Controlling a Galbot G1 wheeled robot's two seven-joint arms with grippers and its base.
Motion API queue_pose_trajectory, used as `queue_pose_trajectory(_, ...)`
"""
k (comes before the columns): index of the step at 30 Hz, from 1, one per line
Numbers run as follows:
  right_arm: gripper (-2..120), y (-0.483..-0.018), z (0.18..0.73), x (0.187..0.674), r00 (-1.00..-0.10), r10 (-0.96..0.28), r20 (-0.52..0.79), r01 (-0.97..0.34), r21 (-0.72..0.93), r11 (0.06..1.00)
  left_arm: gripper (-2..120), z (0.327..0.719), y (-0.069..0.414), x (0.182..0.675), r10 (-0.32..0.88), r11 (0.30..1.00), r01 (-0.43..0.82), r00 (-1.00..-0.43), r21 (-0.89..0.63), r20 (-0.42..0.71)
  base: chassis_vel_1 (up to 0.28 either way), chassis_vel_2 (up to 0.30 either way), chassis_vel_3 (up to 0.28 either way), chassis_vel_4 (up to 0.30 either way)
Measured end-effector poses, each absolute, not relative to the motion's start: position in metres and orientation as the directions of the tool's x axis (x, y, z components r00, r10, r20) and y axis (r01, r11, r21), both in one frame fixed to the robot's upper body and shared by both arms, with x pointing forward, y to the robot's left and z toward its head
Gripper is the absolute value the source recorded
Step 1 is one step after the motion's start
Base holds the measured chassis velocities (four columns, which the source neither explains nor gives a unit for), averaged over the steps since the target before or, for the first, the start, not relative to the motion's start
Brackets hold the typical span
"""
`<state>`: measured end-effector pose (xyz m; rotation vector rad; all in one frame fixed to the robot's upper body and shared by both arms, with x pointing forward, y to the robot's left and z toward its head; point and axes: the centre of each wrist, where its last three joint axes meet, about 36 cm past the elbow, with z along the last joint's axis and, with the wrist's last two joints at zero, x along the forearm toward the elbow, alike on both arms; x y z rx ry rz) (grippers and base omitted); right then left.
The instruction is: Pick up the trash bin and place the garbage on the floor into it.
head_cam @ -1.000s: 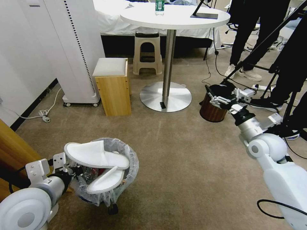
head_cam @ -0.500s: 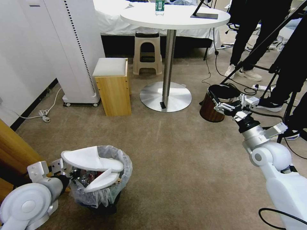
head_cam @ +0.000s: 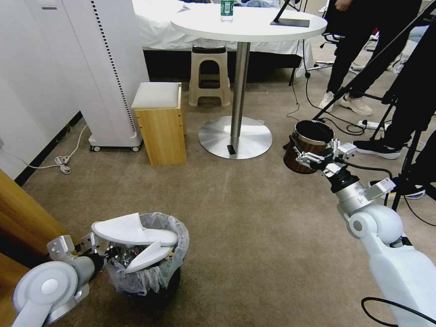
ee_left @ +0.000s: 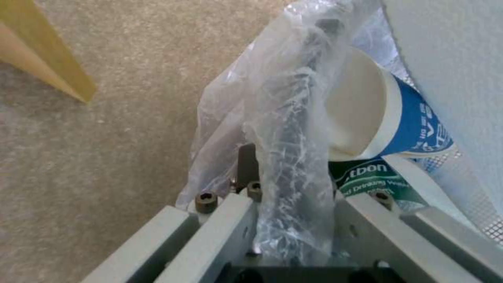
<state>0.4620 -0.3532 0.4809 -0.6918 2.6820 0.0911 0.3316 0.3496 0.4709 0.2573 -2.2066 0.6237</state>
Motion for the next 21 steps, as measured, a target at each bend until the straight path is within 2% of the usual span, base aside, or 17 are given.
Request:
queue_pose_trajectory(12,100,-0.353,0.478,0.463,-0.808,-0.46,-0.368,-0.483,-0.034,0.875,0,0.463,0.345,0.329,0.041,0.875,-0.31,-0.719,-0.371,0.694,0.0,0.0,0.0,0.0)
queue_pose_trajectory(21,100,-0.352,0.477,0.462,-0.805,-0.464,-0.369,-0.488,-0.032,0.872,0,0.453,0.344,0.329,0.019,0.896,-0.29,-0.733,-0.337,0.68,0.0,0.0,0.0,0.0)
